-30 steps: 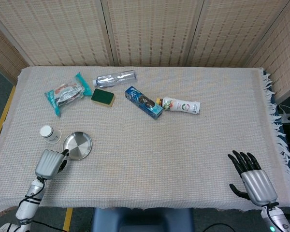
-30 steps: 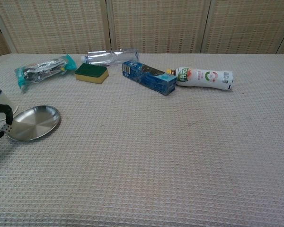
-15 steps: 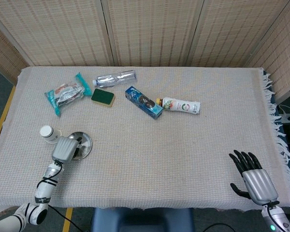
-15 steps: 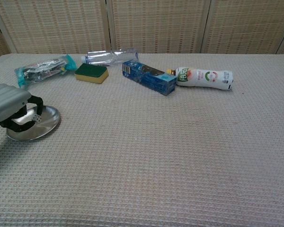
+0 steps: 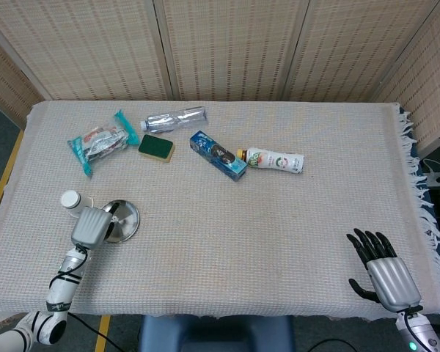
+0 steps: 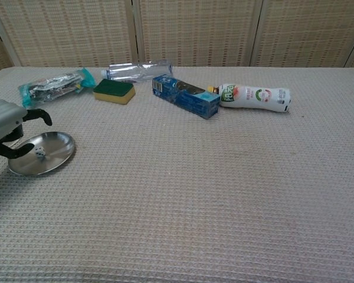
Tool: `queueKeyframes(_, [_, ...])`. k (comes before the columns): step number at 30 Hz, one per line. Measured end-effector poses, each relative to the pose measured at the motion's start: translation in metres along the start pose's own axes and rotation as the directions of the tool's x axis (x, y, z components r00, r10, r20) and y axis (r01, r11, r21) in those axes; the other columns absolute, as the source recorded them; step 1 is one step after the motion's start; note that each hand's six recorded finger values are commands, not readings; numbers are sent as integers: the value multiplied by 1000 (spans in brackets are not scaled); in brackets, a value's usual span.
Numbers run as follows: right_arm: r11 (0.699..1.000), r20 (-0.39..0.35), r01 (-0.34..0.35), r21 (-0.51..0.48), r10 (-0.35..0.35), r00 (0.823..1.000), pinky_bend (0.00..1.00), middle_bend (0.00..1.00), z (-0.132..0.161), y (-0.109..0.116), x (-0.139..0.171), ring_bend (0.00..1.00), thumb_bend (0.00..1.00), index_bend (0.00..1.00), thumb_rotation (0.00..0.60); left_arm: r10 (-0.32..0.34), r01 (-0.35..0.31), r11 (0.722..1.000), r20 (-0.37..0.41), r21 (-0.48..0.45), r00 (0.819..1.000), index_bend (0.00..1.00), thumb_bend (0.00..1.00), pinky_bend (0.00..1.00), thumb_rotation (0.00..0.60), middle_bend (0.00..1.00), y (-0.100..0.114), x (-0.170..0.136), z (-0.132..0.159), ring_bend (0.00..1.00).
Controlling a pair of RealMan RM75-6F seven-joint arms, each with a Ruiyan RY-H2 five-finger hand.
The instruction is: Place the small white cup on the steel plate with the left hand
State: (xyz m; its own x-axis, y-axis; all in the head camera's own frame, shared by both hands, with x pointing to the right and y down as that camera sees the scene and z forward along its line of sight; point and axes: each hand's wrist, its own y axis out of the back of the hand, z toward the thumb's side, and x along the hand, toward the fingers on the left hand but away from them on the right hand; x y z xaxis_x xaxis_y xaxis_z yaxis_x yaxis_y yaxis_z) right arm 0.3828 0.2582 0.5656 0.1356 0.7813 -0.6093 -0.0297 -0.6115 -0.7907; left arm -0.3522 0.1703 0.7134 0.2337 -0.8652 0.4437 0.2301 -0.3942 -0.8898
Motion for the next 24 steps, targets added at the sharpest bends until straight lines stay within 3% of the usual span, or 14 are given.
queueKeyframes(2, [1000, -1, -1, 0, 1, 1000, 0, 0, 0, 0, 0, 0, 190, 0, 527, 37, -37, 999, -10, -28, 999, 91, 381, 548, 600, 347, 11, -7, -5, 278])
queueKeyframes(4, [1000, -3, -4, 0, 4, 1000, 0, 0, 0, -1, 0, 0, 190, 0, 526, 77, -79, 996, -34, -47, 996, 50, 374, 312, 600, 157, 25, -15, -17, 74])
queueKeyframes(5, [1000, -5, -5, 0, 5, 1000, 0, 0, 1, -1, 0, 0, 190, 0, 526, 90, -93, 994, -47, -53, 995, 35, 374, 224, 600, 95, 30, -18, -23, 21])
queueKeyframes(7, [1000, -10, -11, 0, 11, 1000, 0, 0, 2, -2, 0, 0, 190, 0, 526, 101, -106, 992, -75, -71, 992, 22, 373, 145, 600, 37, 38, -21, -39, 0])
queueKeyframes(11, [1000, -18, -15, 3, 15, 1000, 0, 0, 4, -3, 0, 0, 190, 0, 527, 54, -65, 992, -103, -109, 993, 12, 370, 113, 600, 1, 34, -17, -53, 0])
queueKeyframes(17, [1000, -14, -13, 8, 13, 1000, 0, 0, 5, -3, 1, 0, 190, 0, 527, -65, 50, 993, -149, -104, 987, 27, 370, 131, 600, 0, 14, 1, -75, 0])
queueKeyframes(21, [1000, -7, -11, 9, 12, 1000, 0, 0, 3, -3, 0, 0, 190, 0, 525, -112, 97, 992, -184, -86, 977, 80, 367, 216, 600, 11, 6, 11, -87, 0])
queueKeyframes(24, [1000, -3, -21, 8, 21, 1000, 0, 0, 2, -5, 0, 0, 190, 0, 526, -118, 105, 991, -193, -77, 974, 165, 368, 331, 600, 88, 3, 12, -88, 31])
